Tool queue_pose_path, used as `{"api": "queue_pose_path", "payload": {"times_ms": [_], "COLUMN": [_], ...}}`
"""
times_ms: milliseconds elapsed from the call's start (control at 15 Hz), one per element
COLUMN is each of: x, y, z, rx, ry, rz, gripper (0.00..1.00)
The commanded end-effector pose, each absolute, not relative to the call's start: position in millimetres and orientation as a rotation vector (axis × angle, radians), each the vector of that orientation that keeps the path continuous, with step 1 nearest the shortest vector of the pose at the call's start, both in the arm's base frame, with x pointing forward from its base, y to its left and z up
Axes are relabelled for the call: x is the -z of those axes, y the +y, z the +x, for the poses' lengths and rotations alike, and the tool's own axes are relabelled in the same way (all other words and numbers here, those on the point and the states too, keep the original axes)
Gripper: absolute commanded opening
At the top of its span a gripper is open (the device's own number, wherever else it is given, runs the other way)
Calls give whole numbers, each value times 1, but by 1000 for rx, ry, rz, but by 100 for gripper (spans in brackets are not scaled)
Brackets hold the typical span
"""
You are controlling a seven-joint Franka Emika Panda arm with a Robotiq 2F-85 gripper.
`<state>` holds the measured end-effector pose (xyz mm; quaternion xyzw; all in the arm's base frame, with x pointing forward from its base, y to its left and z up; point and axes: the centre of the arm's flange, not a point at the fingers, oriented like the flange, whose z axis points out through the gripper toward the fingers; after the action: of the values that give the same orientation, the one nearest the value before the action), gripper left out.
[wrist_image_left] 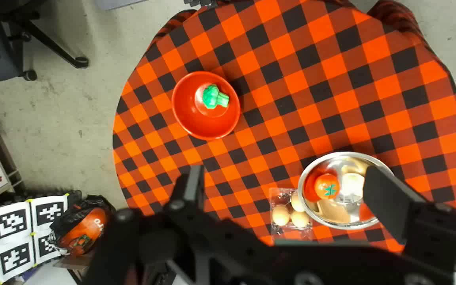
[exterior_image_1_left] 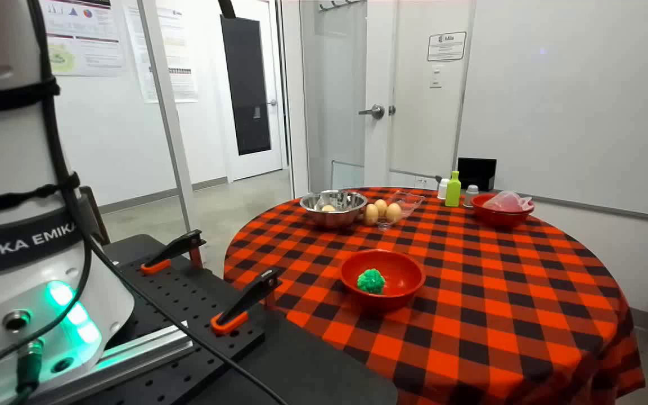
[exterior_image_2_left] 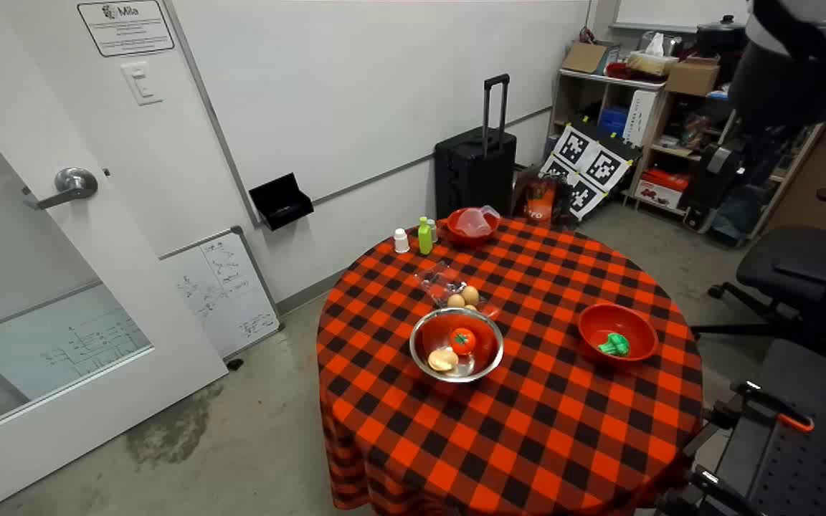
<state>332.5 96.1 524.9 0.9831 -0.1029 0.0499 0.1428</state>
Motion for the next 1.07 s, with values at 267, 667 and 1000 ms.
{"api": "queue_pose_path", "payload": {"times_ms": [267, 667, 1000], "x": [-525, -525, -518], "y": [96, 96, 65], "z": [332, 332, 336], "rx": [-145, -145, -163], "ry": [-297, -297, -342], "rz": [2836, 2836, 2847], "gripper": [100, 100, 100]}}
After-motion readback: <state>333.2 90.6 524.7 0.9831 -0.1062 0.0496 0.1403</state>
